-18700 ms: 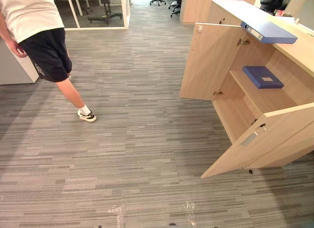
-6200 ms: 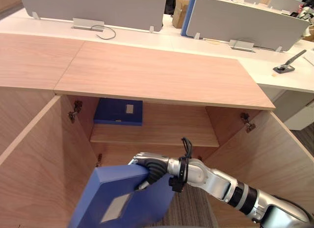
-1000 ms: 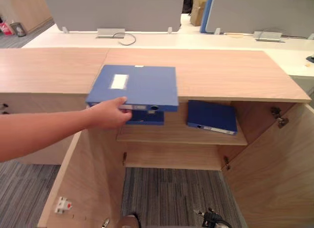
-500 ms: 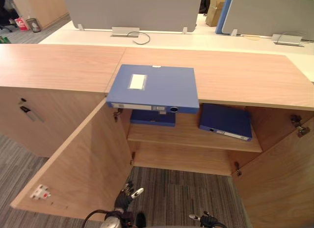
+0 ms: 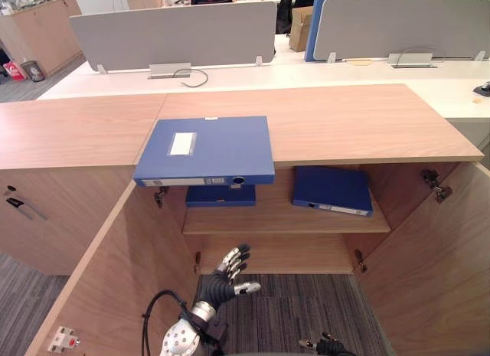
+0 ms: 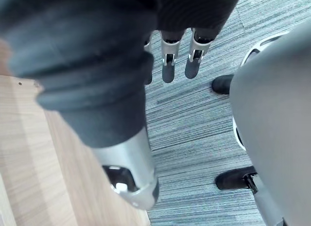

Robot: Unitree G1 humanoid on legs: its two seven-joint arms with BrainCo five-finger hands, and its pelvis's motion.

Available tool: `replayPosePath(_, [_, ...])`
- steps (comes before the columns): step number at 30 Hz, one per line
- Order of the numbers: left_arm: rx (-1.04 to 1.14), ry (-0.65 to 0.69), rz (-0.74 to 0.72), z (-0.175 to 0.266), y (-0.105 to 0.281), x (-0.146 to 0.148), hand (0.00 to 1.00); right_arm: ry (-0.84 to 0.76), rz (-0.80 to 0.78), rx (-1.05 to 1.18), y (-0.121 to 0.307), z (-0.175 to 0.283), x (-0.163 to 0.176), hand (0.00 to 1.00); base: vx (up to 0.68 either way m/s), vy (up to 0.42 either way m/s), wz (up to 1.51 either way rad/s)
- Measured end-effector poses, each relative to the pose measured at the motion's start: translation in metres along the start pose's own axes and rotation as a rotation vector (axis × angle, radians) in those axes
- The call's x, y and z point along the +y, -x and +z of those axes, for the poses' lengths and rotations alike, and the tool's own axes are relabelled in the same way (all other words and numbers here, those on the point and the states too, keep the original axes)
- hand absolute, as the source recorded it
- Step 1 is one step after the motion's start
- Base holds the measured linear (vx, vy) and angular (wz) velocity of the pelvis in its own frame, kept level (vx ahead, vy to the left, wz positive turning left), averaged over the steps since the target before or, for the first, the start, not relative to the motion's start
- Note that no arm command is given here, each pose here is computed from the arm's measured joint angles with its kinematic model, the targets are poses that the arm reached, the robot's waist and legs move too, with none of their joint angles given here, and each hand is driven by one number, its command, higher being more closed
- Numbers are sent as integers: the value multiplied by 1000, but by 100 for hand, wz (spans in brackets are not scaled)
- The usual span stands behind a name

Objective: Walk over to the cabinet, pick up the folder, carry it to the office cabinet, place the folder inside the office cabinet, then close the office cabinet door

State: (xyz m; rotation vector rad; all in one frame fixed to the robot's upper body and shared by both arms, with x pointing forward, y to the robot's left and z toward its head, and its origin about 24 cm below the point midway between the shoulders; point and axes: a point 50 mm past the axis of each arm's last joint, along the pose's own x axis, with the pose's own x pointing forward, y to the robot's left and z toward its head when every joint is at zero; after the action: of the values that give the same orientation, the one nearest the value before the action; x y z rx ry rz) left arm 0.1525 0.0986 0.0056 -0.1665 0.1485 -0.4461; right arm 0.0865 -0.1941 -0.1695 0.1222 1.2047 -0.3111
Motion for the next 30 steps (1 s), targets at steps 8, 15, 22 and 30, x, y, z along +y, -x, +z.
replayPosePath(8, [-155, -40, -136, 45, 13, 0, 0, 46, 17, 3, 0, 0, -1, 0, -4, 1, 0])
replayPosePath(15, [-429, -4, -68, 96, 17, -6, 0, 48, 23, 49, 0, -10, -3, 0, -5, 7, -7])
replayPosePath(22, [-705, -221, 480, 132, 16, 16, 0, 47, 5, 62, 1, -16, -5, 0, -70, 12, -1])
replayPosePath(30, [-665, -880, 636, 126, -33, 30, 0, 82, -17, 22, 1, -10, 0, 0, -45, 9, -1])
